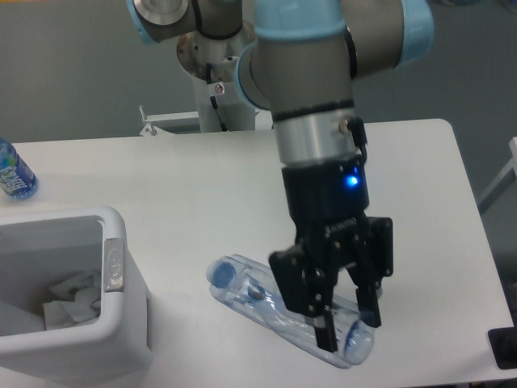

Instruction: Place the trash in the trash can

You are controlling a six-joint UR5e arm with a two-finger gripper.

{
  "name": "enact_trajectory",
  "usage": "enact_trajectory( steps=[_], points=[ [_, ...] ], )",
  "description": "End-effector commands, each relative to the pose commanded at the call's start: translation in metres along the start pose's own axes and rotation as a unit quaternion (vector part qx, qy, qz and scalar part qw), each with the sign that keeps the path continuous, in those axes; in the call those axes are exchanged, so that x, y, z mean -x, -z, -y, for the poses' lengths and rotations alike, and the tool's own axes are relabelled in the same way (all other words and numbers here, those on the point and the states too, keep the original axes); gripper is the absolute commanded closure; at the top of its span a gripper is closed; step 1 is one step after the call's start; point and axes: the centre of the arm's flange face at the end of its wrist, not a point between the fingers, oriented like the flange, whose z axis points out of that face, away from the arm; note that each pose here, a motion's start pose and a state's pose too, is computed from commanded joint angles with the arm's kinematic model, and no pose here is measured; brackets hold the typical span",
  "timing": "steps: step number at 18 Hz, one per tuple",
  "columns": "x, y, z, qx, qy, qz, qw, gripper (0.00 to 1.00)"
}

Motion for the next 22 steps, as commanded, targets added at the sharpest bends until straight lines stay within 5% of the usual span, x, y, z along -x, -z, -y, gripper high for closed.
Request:
enact_trajectory(
  steps=[9, 22],
  points=[
    [-0.095, -0.014, -0.081, 0.054, -0.131, -0.059, 0.9881, 0.50],
    [-0.136, -0.009, -0.119, 0.076, -0.150, -0.086, 0.9820, 0.50]
  ],
)
